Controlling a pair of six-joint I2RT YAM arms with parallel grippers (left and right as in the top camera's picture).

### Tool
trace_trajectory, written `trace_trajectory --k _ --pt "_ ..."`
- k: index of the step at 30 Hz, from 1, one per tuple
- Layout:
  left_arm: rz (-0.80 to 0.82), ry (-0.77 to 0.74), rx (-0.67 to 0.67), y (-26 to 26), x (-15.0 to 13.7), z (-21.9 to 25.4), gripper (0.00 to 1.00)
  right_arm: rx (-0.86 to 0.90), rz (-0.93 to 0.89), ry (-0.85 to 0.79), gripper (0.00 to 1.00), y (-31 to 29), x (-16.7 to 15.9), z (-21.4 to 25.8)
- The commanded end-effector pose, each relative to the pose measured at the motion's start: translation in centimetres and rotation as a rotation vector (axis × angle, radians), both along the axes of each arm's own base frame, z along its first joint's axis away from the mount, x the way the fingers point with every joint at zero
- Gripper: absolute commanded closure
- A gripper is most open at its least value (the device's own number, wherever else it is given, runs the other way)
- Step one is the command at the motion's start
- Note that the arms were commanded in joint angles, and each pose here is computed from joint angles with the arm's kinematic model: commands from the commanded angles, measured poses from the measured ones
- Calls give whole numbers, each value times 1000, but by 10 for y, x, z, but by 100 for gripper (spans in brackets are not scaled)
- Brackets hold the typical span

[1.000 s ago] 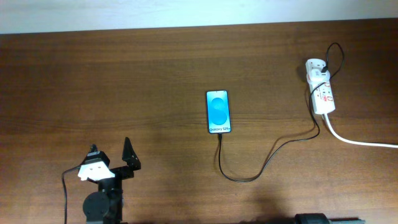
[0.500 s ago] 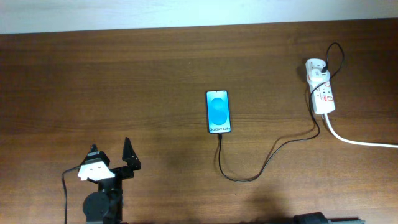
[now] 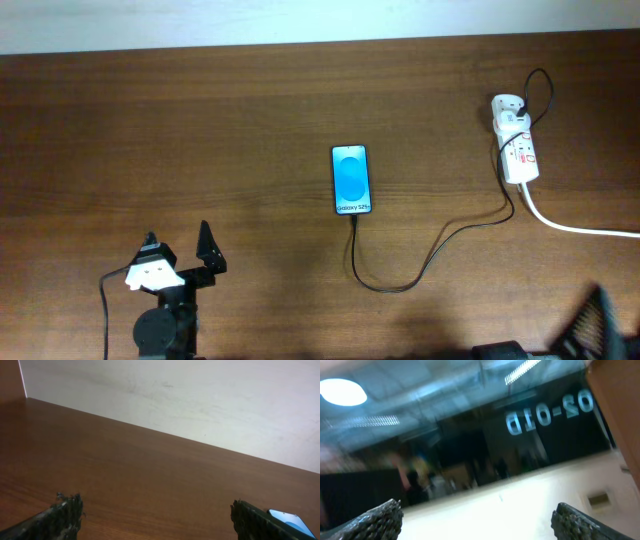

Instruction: Plug charger to phone and switch on socket

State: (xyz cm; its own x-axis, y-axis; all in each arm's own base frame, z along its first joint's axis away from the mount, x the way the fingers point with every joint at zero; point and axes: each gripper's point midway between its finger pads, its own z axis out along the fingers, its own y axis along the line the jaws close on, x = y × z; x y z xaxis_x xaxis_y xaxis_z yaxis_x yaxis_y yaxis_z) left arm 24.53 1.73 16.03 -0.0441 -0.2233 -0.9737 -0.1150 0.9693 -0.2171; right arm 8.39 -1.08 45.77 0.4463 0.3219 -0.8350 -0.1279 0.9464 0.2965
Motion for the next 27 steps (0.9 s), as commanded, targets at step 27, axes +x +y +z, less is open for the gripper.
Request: trace_trajectory --k 27 --pt "-8 8 19 -1 0 -3 1 -119 -149 511 1 -25 160 -287"
